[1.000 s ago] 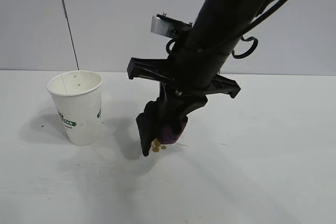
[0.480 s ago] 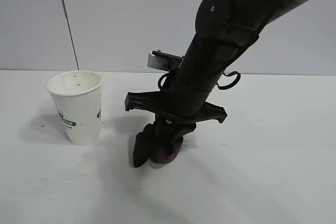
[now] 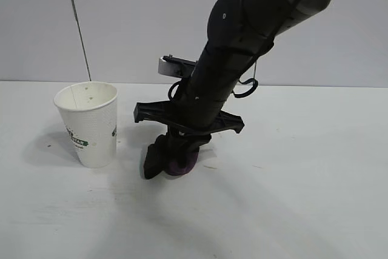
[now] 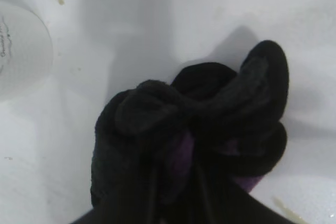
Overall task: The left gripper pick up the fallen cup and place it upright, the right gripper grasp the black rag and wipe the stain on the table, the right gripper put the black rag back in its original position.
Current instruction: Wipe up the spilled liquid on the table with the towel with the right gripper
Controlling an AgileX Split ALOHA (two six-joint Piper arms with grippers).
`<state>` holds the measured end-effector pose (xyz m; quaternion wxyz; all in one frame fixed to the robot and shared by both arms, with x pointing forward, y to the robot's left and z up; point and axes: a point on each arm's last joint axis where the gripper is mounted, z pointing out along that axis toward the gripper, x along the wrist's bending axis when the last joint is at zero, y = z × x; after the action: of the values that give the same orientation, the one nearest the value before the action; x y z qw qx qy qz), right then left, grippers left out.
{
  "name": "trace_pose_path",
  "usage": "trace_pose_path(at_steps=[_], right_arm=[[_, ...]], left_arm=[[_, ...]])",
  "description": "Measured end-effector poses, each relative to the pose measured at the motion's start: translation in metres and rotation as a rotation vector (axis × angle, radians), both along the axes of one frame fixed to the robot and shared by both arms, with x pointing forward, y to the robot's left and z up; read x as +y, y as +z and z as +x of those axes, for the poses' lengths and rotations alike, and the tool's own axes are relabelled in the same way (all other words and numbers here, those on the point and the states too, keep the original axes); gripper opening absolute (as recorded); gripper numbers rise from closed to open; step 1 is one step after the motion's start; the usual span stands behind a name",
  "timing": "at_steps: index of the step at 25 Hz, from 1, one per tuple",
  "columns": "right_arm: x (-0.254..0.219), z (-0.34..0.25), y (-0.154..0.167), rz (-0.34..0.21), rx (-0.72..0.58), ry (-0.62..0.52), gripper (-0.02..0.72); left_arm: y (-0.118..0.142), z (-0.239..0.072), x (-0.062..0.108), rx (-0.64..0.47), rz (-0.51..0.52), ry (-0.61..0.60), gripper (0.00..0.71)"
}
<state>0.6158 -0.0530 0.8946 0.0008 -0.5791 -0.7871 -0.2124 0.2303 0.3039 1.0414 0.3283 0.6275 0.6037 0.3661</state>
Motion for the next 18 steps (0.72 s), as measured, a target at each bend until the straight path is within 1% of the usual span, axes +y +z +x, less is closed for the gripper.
trace_pose_path(at_steps=[2, 4, 11, 15, 18], right_arm=[[-0.003, 0.002, 0.001, -0.025, 0.006, -0.002, 0.083], [-0.011, 0.006, 0.003, -0.063, 0.010, -0.014, 0.083], [-0.058, 0.026, 0.004, -0.179, 0.033, -0.109, 0.083], [-0.064, 0.027, 0.004, -0.202, 0.041, -0.112, 0.083], [-0.056, 0.021, 0.004, -0.219, 0.060, -0.056, 0.083]], left_arm=[[0.000, 0.000, 0.000, 0.000, 0.000, 0.000, 0.663], [0.000, 0.000, 0.000, 0.000, 0.000, 0.000, 0.663], [0.000, 0.000, 0.000, 0.000, 0.000, 0.000, 0.663], [0.000, 0.000, 0.000, 0.000, 0.000, 0.000, 0.663], [0.000, 0.000, 0.000, 0.000, 0.000, 0.000, 0.663]])
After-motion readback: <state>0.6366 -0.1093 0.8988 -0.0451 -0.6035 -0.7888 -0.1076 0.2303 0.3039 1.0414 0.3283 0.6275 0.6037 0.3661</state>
